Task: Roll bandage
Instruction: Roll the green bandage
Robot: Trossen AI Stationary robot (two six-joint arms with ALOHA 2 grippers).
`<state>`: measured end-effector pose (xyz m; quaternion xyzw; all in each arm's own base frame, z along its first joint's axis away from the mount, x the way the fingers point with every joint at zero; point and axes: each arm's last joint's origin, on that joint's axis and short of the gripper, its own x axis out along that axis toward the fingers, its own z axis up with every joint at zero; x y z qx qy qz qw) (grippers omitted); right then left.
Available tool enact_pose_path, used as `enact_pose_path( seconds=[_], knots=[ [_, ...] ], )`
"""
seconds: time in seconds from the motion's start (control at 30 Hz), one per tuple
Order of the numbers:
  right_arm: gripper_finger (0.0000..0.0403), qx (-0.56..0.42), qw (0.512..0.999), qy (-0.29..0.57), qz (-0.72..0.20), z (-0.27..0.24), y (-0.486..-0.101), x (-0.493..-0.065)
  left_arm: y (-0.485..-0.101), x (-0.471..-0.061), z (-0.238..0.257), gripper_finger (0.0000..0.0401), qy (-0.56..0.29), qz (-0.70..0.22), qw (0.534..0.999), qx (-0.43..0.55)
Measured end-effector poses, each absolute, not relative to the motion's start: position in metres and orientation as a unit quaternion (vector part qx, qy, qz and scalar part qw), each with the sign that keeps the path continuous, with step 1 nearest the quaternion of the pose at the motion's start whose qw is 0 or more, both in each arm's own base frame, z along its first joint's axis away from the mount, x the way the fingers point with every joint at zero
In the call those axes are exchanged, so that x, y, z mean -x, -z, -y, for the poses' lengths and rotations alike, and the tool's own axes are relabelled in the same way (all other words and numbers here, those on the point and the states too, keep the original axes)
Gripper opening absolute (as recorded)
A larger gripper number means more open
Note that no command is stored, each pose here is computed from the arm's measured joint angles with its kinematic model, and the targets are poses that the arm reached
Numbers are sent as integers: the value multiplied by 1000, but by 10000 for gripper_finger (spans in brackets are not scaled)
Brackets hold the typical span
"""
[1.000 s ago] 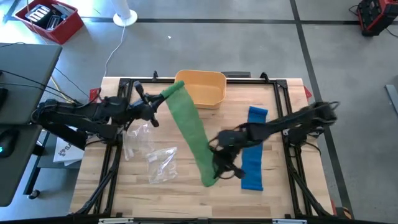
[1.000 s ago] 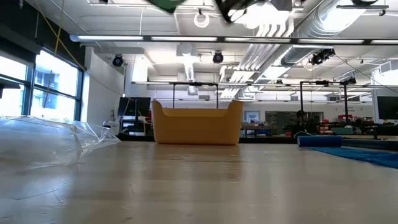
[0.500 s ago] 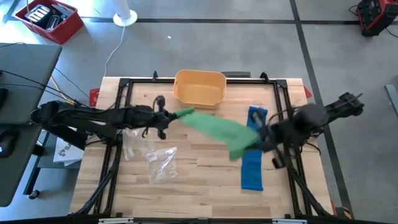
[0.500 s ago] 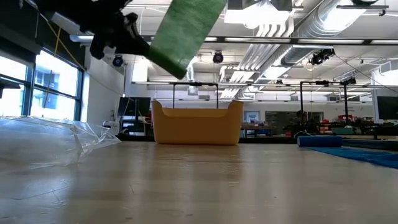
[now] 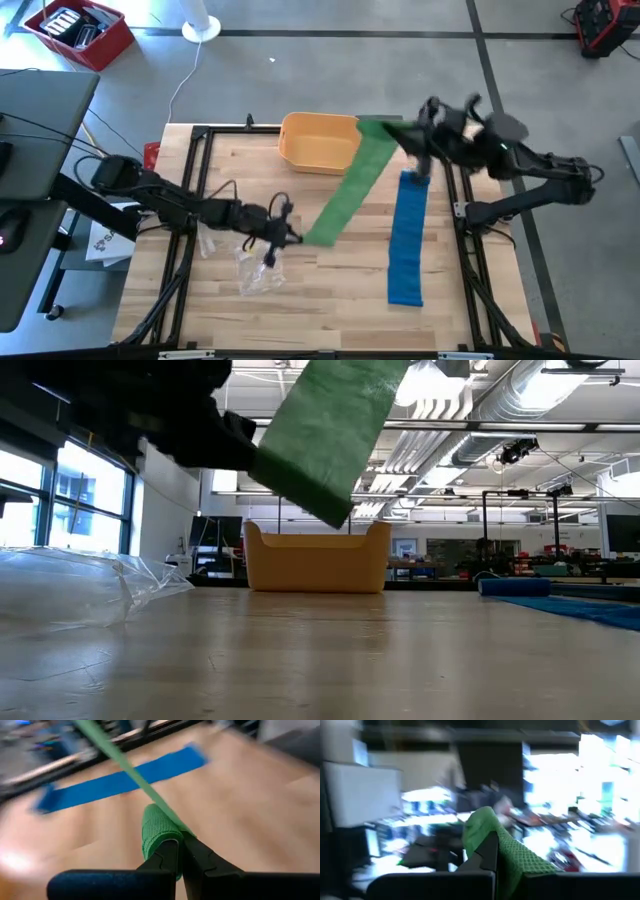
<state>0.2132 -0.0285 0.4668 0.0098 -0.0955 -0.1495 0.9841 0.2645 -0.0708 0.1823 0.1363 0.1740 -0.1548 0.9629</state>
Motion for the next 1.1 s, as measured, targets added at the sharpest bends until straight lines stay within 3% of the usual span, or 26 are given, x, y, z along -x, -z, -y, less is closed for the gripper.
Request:
enact_pose_path(
  seconds=[0.1, 0.3, 0.5, 0.63, 0.83, 0.97, 1.1],
  knots=[
    [0, -27, 982, 179, 53, 63, -453, -227, -191, -260, 94, 1, 190, -129, 967, -110],
    [0, -92, 986, 114, -80, 121, -381, -279, -231, -246, 121, 1, 215, 39, 971, -100],
    [0, -101, 973, 73, -195, 132, -302, -328, -269, -224, 129, 1, 215, 175, 955, -106],
    [4, -117, 964, 33, -235, 124, -268, -350, -283, -213, 129, 1, 198, 208, 952, -107],
    [78, -126, 959, -16, -252, 117, -254, -359, -287, -210, 127, 1, 150, 202, 961, -115],
    [145, -117, 965, -16, -234, 117, -268, -352, -285, -211, 126, 1, 136, 187, 966, -114],
    [184, -119, 965, -15, -232, 118, -277, -344, -282, -212, 126, 1, 128, 172, 971, -108]
  ],
)
